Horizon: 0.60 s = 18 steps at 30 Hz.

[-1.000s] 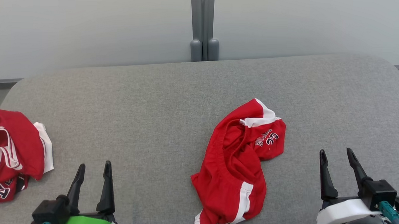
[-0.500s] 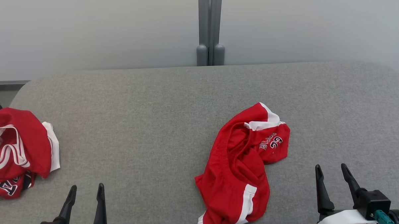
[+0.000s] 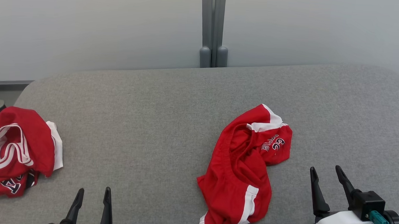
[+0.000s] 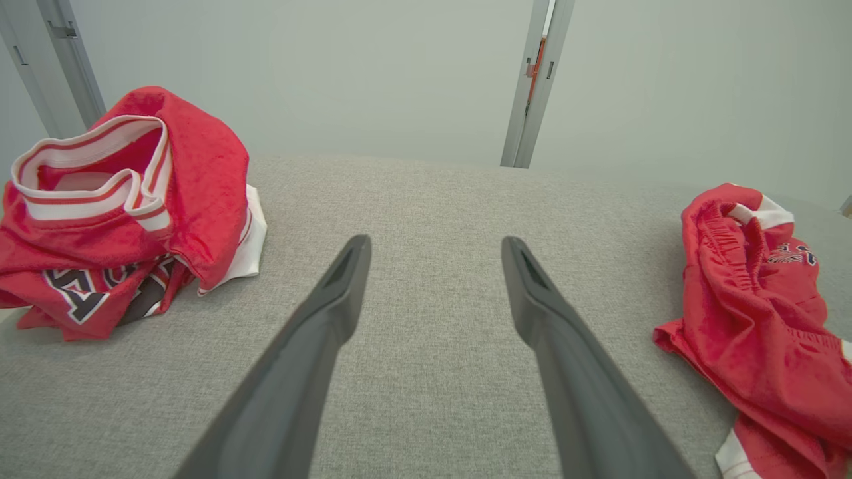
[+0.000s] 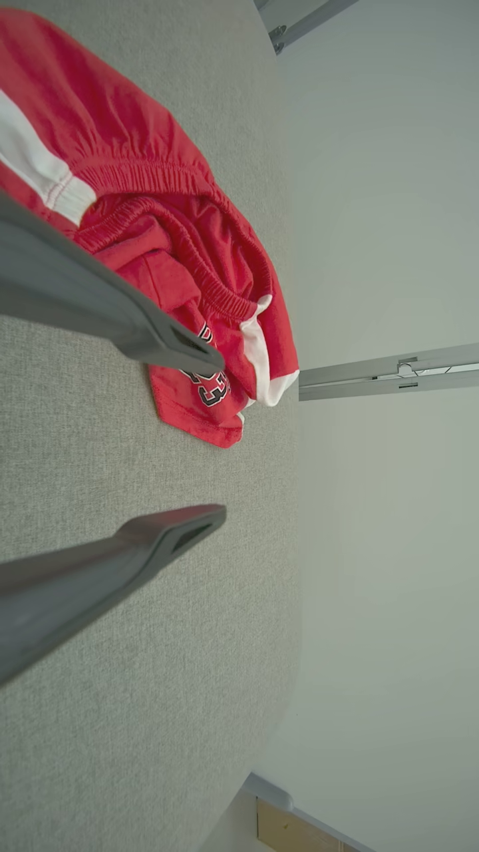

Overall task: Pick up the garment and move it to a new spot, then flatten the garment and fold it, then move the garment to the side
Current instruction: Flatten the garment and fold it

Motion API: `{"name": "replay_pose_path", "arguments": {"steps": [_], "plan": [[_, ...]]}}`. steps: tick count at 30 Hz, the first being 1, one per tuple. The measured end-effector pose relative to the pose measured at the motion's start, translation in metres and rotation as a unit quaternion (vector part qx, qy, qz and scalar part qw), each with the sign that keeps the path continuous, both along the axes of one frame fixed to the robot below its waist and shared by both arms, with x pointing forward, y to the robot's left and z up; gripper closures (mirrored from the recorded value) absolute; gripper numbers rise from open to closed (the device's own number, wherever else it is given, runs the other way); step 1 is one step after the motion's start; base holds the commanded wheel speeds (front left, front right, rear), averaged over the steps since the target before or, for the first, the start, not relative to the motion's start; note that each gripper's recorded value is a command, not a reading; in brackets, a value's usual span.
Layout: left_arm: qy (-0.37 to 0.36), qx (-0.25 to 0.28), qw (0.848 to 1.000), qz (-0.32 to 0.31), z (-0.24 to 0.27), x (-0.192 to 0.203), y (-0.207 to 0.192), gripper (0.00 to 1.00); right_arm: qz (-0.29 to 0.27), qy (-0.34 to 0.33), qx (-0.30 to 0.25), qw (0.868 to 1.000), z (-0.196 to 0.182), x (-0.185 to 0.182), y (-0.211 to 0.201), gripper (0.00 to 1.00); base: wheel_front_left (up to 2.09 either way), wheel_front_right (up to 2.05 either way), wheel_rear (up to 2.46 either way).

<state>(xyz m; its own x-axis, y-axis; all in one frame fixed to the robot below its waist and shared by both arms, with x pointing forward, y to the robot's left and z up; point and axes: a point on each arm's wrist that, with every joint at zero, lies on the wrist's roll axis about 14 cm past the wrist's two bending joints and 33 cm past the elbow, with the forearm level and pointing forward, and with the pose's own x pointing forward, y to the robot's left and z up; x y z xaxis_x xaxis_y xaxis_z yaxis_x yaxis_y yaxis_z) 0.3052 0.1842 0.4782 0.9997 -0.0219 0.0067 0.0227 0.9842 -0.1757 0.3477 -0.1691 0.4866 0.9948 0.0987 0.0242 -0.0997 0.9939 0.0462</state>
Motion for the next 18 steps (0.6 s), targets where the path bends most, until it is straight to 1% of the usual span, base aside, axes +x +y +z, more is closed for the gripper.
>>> {"name": "replay_pose_path", "arguments": {"steps": [10, 15, 18], "plan": [[0.005, -0.004, 1.000, -0.017, -0.003, 0.003, -0.011, 0.00, -0.002, 0.004, 0.004, 1.000, -0.002, 0.000, -0.001, 0.00, 0.00, 0.00, 0.00], [-0.019, -0.012, 0.998, -0.061, 0.012, 0.019, -0.040, 0.00, -0.004, 0.004, 0.005, 1.000, -0.002, 0.002, -0.002, 0.00, 0.00, 0.00, 0.00], [-0.036, -0.022, 0.993, -0.109, 0.024, 0.030, -0.072, 0.00, -0.008, 0.003, 0.005, 1.000, -0.002, 0.003, -0.004, 0.00, 0.00, 0.00, 0.00]]}}
